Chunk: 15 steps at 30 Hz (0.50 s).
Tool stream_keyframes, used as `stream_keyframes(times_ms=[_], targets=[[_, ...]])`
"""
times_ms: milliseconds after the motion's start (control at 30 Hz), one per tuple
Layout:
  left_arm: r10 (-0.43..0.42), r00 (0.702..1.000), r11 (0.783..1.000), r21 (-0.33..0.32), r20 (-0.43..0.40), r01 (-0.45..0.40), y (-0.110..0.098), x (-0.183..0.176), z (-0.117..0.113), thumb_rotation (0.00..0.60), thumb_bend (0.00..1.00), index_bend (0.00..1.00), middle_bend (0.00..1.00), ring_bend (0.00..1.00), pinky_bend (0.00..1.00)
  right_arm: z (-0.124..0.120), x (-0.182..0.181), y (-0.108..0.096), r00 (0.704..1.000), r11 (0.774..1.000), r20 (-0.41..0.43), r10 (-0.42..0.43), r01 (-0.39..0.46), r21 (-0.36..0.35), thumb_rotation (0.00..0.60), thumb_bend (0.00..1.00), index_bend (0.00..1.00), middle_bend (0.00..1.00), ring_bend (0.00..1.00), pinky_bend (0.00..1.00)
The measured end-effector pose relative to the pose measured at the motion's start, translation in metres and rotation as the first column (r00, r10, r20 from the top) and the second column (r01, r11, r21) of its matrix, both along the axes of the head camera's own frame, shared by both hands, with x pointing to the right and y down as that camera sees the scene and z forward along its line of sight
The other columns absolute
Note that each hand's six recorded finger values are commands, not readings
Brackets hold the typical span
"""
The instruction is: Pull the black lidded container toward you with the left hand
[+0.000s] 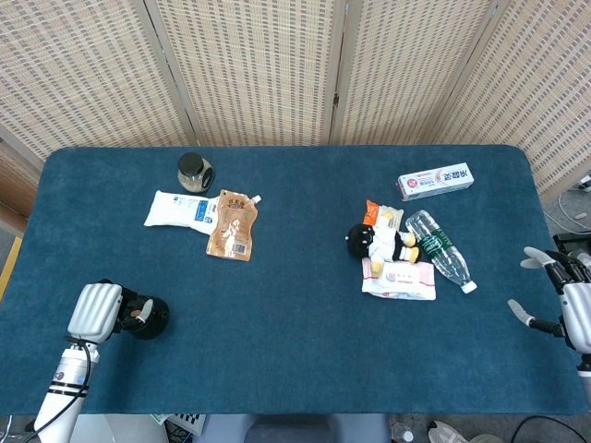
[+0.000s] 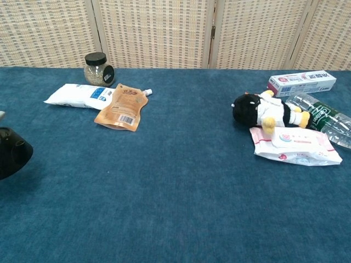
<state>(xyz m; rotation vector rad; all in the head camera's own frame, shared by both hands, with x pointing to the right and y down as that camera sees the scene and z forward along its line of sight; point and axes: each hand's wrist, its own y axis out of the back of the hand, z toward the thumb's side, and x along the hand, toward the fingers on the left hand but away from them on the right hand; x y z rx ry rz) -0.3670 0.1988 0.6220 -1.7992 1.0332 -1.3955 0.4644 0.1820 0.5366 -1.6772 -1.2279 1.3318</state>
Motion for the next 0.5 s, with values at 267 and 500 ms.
stream_keyframes(times_ms=[267, 500], targets=[[0.023, 1.0, 1.0, 0.001, 0.006, -0.023, 0.0012, 0.0023, 0.0011, 0.59, 0.37, 1.0, 1.0, 0.92, 0.49, 0.0006, 0.0015, 0.0009, 1.0, 1.0, -0.001, 0.006, -0.006, -0.002, 0.6, 0.25, 0.19, 0.33, 0.16, 0.15], [0.02, 1.0, 1.0, 0.002, -0.009, -0.02, 0.0019, 0.0043, 0.0014, 0.559, 0.37, 1.0, 1.0, 0.92, 0.49, 0.0005, 0.003, 0.0028, 1.0, 1.0, -0.003, 0.012, -0.012, -0.003, 0.6, 0.25, 0.19, 0.33, 0.16, 0.15]])
